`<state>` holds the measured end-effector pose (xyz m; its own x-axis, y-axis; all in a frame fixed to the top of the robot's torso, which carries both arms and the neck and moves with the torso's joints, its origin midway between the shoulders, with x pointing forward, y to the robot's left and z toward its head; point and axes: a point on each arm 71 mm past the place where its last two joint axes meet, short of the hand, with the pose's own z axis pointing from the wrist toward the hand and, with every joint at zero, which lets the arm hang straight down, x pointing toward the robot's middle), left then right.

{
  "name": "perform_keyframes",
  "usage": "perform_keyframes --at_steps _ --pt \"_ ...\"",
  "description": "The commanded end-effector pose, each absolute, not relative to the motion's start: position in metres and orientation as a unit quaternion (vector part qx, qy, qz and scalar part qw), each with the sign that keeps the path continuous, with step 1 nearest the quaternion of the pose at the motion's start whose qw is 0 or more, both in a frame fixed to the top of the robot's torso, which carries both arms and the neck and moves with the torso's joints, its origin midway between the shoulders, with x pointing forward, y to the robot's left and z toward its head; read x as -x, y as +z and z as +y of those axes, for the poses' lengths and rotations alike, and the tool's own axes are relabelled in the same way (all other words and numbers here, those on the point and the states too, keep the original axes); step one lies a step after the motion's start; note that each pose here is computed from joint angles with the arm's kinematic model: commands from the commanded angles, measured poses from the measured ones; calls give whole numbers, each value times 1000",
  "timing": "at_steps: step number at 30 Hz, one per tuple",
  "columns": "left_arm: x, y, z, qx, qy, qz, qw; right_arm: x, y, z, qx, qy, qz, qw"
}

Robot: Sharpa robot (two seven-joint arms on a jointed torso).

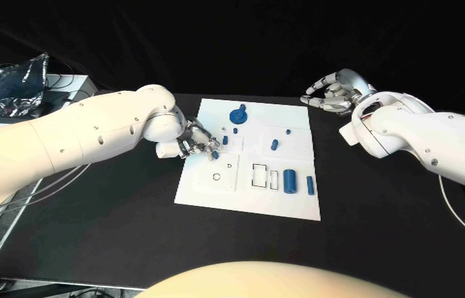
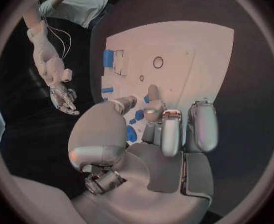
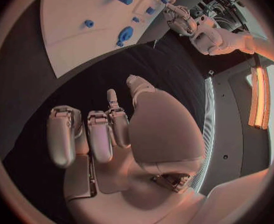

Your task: Assemble the parts on the task board

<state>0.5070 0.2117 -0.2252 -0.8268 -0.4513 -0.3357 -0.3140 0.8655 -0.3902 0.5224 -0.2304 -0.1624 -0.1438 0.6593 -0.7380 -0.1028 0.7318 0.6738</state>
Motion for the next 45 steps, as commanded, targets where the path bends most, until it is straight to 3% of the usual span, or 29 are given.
perform_keyframes --at_steps 1,45 --pt "-507 -225 211 195 -160 945 208 -522 -162 -229 -195 309 693 621" --pt "-512 -234 210 176 -135 951 214 -520 -162 -227 -192 314 693 620"
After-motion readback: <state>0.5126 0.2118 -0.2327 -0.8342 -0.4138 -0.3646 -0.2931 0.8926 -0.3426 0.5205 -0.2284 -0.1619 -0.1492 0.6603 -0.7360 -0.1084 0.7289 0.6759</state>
